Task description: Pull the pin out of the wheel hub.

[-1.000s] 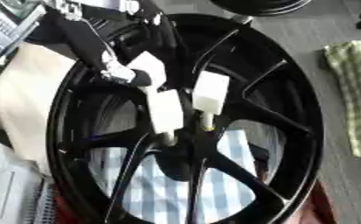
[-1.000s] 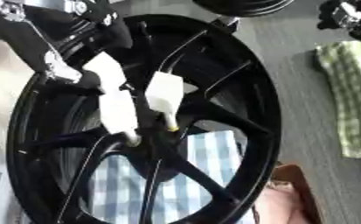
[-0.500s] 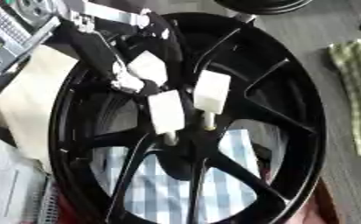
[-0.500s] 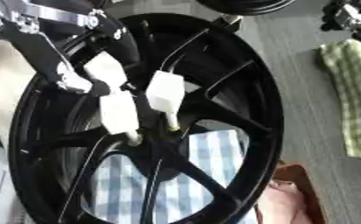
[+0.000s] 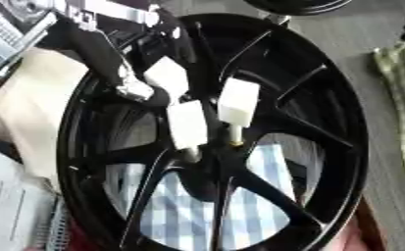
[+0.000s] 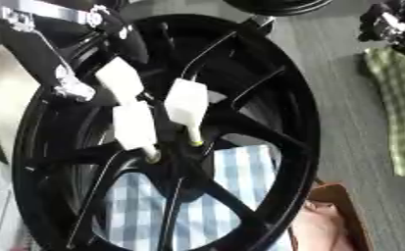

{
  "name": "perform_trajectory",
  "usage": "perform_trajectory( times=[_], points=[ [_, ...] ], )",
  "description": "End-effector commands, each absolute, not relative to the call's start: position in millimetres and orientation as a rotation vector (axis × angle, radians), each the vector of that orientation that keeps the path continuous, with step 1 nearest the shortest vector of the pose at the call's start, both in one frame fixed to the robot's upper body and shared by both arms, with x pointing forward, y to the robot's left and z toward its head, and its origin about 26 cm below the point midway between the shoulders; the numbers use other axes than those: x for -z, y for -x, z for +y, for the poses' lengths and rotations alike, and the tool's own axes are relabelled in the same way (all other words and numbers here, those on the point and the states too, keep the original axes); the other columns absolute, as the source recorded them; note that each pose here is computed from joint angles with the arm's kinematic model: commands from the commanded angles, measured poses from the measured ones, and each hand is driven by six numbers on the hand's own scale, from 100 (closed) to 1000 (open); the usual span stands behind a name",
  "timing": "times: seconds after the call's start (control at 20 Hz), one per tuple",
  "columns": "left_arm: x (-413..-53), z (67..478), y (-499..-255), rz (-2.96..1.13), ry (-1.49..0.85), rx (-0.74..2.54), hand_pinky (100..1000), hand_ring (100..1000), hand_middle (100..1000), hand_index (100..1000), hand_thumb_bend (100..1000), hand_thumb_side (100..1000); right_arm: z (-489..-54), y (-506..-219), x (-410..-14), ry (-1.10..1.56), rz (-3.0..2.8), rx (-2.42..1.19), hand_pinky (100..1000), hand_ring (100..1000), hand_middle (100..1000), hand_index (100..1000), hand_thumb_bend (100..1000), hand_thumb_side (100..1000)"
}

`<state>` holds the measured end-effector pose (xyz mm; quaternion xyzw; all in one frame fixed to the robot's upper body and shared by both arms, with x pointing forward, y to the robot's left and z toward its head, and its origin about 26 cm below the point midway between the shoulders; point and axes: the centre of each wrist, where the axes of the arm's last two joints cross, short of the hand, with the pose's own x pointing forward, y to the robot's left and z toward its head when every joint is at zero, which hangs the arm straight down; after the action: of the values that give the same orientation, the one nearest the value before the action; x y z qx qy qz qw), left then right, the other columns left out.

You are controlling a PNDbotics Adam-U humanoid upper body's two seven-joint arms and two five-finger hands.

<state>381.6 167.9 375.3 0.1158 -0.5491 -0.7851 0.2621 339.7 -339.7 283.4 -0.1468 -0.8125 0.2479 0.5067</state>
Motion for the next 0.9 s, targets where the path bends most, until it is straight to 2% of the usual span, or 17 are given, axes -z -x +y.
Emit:
perform_trajectory(
  times=[0.05,0.3,0.35,0.65,0.85,0.9],
  points=[
    [-387,180,-381,-1.492,-0.390,2.107,869,847,816,852,381,398,-343,-336,-295,0.405,-1.977,-0.614,831,659,590,647,100,521],
    [-383,182,-385,-1.478,-0.391,2.106,867,844,812,851,376,382,-342,-337,-295,0.400,-1.980,-0.617,831,659,590,647,100,523],
    [-382,182,-385,-1.476,-0.390,2.106,863,840,805,845,367,349,-342,-337,-295,0.399,-1.981,-0.616,832,660,591,647,100,524],
    [-377,184,-389,-1.457,-0.396,2.099,859,836,800,839,348,288,-342,-337,-295,0.392,-1.986,-0.606,833,660,591,648,100,526],
    [-378,184,-390,-1.461,-0.397,2.099,854,829,785,835,336,266,-342,-337,-294,0.389,-1.985,-0.606,833,660,591,648,100,528],
    [-379,184,-389,-1.467,-0.397,2.098,847,818,753,828,311,254,-342,-337,-294,0.390,-1.985,-0.605,833,660,591,648,100,528]
  ],
)
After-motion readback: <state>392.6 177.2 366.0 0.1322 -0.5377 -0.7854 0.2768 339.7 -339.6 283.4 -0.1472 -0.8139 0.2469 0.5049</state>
